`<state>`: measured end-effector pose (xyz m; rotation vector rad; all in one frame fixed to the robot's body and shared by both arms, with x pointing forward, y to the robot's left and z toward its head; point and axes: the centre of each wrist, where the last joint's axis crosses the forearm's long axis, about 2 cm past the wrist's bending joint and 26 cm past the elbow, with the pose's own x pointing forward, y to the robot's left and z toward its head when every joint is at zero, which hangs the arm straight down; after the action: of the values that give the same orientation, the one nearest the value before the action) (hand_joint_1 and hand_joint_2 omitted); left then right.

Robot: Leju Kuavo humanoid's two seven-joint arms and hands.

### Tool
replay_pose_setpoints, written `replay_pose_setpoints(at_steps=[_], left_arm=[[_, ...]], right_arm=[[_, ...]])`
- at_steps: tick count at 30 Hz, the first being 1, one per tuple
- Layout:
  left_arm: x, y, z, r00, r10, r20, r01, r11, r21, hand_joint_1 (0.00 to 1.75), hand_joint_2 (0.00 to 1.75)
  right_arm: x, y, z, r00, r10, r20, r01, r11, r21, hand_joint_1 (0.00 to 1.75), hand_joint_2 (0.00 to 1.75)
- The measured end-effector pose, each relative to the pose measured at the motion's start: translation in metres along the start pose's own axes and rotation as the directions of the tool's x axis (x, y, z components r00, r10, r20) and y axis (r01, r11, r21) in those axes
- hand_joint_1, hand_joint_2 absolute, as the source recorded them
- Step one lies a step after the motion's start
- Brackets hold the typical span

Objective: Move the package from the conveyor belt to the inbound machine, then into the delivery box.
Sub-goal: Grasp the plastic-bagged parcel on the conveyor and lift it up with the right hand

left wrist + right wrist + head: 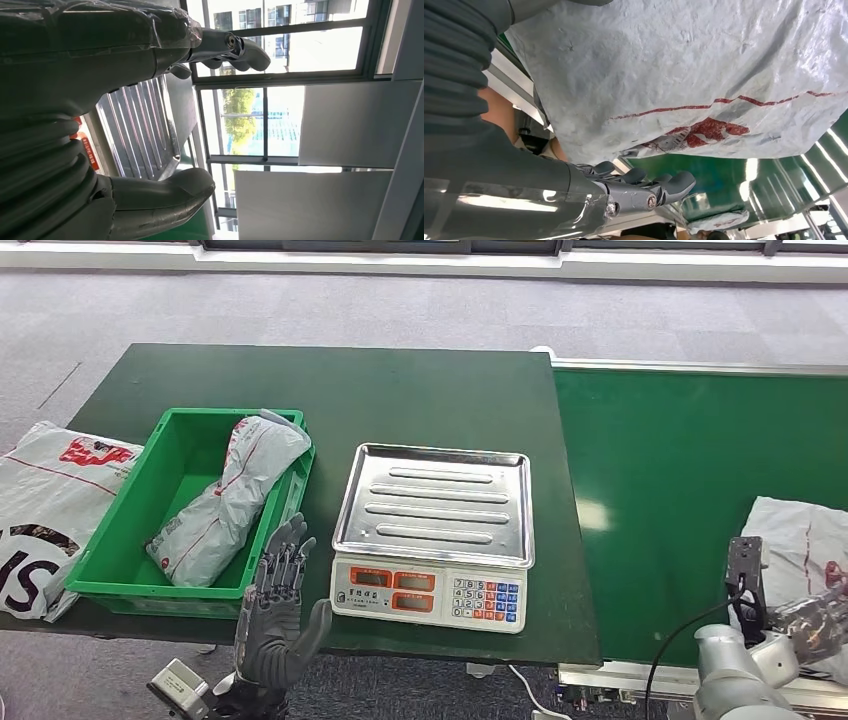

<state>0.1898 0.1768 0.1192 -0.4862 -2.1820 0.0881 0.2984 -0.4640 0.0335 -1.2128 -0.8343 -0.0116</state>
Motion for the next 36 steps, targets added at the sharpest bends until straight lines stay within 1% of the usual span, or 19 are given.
replay_pose_setpoints(at_steps=[8,16,20,21,23,26,28,31,32,35,36], left_arm=[[0.000,0.000,0.000,1.000,-0.023,-0.004,0.023,1.000,0.005,0.00,1.75],[-0.001,0.000,0.001,0.999,-0.033,-0.008,0.033,0.999,0.013,0.00,1.75],[-0.001,0.001,0.001,0.999,-0.046,-0.010,0.046,0.999,0.021,0.00,1.75],[-0.001,0.001,0.001,0.999,-0.051,-0.011,0.052,0.998,0.023,0.00,1.75],[-0.001,0.001,0.002,0.998,-0.060,-0.014,0.061,0.998,0.031,0.00,1.75],[-0.002,0.001,0.002,0.998,-0.065,-0.016,0.065,0.997,0.042,0.00,1.75],[-0.002,0.002,0.002,0.998,-0.063,-0.016,0.063,0.997,0.044,0.00,1.75],[-0.003,0.002,0.003,0.998,-0.062,-0.020,0.063,0.997,0.044,0.00,1.75],[-0.003,0.002,0.003,0.998,-0.061,-0.022,0.062,0.997,0.044,0.00,1.75],[-0.004,0.002,0.004,0.998,-0.062,-0.026,0.063,0.997,0.046,0.00,1.75],[-0.004,0.002,0.004,0.998,-0.062,-0.027,0.063,0.997,0.046,0.00,1.75]], right_arm=[[-0.005,0.003,0.003,1.000,0.004,-0.010,-0.004,1.000,0.018,0.00,1.75],[-0.002,0.006,0.006,0.999,0.032,-0.005,-0.032,0.999,0.034,0.00,1.75],[-0.002,0.007,0.007,0.999,0.049,0.003,-0.049,0.997,0.061,0.00,1.75],[-0.002,0.008,0.008,0.998,0.057,0.007,-0.057,0.995,0.080,0.00,1.75],[0.000,0.011,0.009,0.995,0.094,0.024,-0.097,0.982,0.164,0.00,1.75],[0.001,0.018,0.014,0.982,0.176,0.067,-0.188,0.928,0.320,0.00,1.75],[0.000,0.022,0.018,0.971,0.216,0.098,-0.237,0.902,0.360,0.00,1.75],[-0.001,0.025,0.022,0.959,0.248,0.134,-0.281,0.886,0.368,0.00,1.75],[-0.001,0.025,0.023,0.957,0.254,0.142,-0.289,0.883,0.369,0.06,1.75],[-0.003,0.027,0.025,0.951,0.264,0.159,-0.306,0.877,0.371,1.37,1.75],[-0.003,0.028,0.026,0.950,0.266,0.164,-0.309,0.875,0.373,1.75,1.75]])
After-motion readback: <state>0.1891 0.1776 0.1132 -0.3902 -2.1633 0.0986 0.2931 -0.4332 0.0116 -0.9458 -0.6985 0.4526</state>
